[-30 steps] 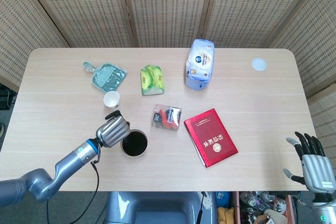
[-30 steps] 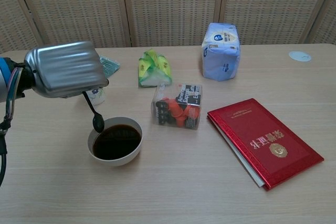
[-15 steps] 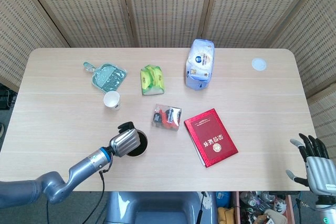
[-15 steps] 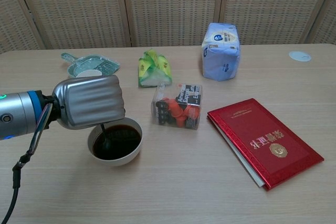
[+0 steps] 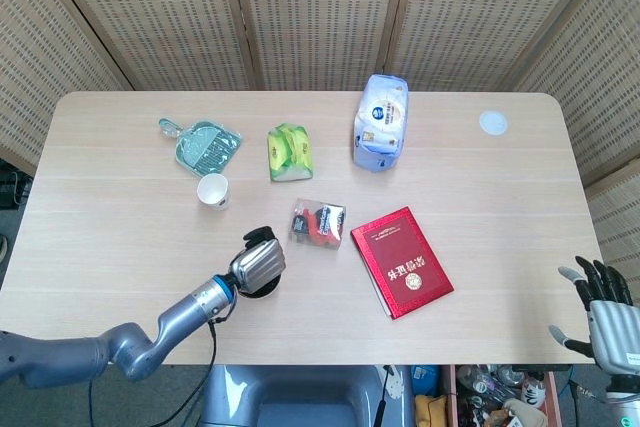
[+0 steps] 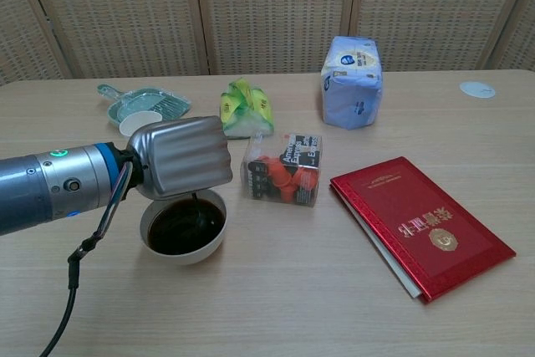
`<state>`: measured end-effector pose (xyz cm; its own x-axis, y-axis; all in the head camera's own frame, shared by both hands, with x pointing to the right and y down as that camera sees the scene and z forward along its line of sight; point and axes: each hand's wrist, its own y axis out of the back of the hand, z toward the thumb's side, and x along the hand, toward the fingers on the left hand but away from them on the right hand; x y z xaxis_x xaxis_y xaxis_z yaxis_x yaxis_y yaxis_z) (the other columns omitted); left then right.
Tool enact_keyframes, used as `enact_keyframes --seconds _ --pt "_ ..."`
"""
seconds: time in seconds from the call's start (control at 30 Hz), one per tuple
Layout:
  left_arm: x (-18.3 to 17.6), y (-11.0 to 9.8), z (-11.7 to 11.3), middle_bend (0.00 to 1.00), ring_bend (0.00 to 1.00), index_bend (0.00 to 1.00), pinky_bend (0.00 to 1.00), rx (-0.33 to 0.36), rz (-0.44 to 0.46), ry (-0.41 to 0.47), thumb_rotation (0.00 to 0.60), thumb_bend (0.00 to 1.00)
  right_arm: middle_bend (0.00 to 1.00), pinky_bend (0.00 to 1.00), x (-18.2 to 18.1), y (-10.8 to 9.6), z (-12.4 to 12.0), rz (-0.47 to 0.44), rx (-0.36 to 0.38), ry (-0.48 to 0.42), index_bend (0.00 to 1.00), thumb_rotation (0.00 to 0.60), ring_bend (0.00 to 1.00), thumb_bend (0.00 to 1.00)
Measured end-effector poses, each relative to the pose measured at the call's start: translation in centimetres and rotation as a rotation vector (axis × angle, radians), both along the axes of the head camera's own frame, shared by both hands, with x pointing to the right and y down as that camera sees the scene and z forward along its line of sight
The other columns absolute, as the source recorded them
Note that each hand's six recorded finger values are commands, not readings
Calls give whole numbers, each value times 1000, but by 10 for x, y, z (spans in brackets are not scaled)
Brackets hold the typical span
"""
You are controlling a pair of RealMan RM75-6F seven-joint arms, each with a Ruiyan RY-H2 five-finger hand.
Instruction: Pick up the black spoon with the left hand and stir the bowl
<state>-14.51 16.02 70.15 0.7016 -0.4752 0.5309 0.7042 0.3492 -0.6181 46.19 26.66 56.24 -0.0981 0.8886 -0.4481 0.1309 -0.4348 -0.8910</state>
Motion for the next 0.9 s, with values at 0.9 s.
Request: enact_keyframes --seconds 0.9 --pt "2 11 -4 828 774 670 740 -28 11 20 600 382 167 109 1 0 4 9 -13 2 229 600 72 126"
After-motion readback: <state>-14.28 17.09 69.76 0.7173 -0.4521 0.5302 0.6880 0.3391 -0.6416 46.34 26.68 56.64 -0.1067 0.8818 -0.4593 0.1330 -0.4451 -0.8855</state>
